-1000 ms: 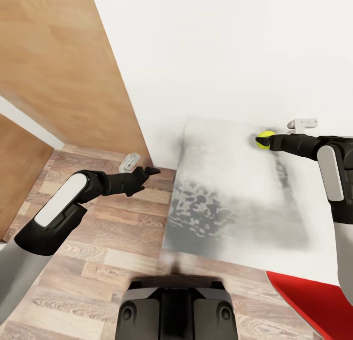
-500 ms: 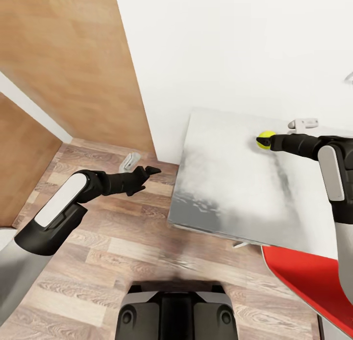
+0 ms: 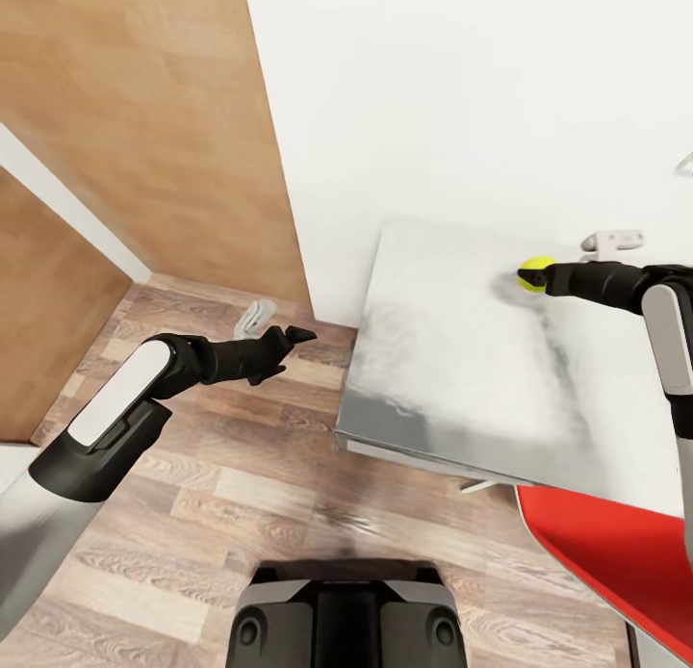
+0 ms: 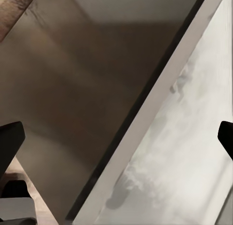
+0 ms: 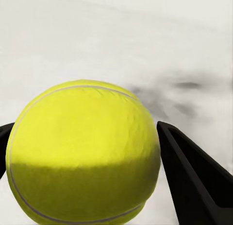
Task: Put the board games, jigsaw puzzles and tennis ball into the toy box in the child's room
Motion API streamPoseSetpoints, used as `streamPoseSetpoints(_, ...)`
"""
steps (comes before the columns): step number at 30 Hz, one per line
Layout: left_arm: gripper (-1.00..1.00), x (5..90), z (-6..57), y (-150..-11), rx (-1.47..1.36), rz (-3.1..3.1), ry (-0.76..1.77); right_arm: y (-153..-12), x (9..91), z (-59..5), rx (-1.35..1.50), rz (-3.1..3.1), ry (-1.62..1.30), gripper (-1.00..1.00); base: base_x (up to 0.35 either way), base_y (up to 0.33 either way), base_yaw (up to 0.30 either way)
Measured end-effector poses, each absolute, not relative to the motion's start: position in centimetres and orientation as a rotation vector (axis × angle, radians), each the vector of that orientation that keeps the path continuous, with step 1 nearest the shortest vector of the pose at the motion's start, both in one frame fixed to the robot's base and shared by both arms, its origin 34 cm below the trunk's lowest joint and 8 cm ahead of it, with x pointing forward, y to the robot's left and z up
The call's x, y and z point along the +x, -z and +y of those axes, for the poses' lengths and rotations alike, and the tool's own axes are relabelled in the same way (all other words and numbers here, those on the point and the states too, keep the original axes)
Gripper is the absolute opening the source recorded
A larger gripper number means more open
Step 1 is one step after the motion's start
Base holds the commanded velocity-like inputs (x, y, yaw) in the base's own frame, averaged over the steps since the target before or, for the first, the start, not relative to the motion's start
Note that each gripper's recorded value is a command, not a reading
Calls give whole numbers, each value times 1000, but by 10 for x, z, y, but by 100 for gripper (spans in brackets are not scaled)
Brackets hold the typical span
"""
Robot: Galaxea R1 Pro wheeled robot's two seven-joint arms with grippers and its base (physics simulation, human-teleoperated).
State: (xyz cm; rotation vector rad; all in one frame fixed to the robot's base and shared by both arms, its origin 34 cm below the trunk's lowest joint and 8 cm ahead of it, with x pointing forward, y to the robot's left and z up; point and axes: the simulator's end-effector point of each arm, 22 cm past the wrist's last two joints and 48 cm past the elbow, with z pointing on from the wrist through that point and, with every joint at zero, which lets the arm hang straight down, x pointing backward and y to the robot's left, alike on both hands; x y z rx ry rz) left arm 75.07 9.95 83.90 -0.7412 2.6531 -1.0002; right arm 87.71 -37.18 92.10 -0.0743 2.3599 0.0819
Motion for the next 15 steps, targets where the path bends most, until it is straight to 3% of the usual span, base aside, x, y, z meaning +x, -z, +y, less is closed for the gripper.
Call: streamPoseSetpoints(15,100,754,90,-857,-723,2630,1030,-955,873,-376,-167,2329,-180,-100,-2,0,7)
